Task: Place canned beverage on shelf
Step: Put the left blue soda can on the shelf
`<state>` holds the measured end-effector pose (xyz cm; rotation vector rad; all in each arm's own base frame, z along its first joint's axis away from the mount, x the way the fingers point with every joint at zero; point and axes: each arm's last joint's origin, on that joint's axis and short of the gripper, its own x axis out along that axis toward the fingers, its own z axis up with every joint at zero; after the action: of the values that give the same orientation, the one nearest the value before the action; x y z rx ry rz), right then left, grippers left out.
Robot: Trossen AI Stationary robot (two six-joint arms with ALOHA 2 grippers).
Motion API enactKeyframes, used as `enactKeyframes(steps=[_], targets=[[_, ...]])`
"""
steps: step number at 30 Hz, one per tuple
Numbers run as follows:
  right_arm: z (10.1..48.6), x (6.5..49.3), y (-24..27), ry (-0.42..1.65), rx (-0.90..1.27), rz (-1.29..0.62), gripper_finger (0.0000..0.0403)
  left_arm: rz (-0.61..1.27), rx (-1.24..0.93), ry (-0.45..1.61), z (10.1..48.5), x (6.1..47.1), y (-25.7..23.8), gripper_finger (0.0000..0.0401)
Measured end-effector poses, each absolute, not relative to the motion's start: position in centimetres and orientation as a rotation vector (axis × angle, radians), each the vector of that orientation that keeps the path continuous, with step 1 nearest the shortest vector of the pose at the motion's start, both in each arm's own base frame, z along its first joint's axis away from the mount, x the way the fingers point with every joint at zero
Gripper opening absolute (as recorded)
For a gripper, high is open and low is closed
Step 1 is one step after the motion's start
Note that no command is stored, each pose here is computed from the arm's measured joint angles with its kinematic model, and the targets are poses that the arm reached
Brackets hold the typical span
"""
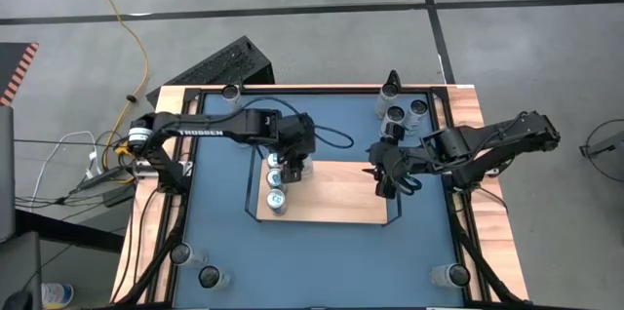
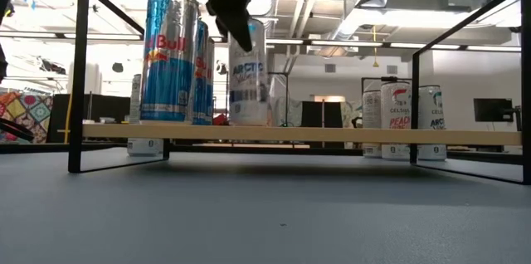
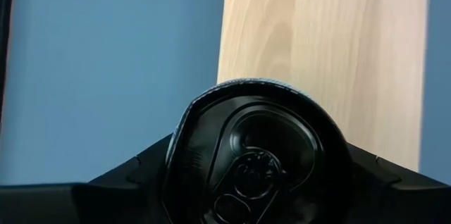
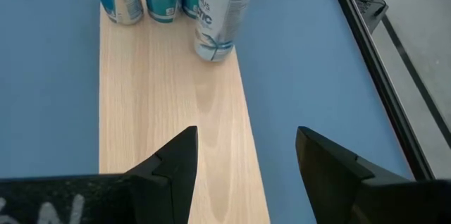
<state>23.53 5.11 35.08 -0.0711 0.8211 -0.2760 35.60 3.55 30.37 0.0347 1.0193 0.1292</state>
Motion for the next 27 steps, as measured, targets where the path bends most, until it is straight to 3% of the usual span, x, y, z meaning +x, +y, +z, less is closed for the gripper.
enactKeyframes(steps=[14, 27], targets=[[35.08, 23.52, 5.18, 0.82, -0.069, -0.273, 0.0219, 0.141, 0.042, 1.036, 29.77, 35.5, 3.5, 0.0255], [35.08, 23.52, 5.18, 0.82, -0.069, -0.272, 0.0219, 0.106, 0.047, 1.031, 30.11, 35.24, 3.4, 0.0328]])
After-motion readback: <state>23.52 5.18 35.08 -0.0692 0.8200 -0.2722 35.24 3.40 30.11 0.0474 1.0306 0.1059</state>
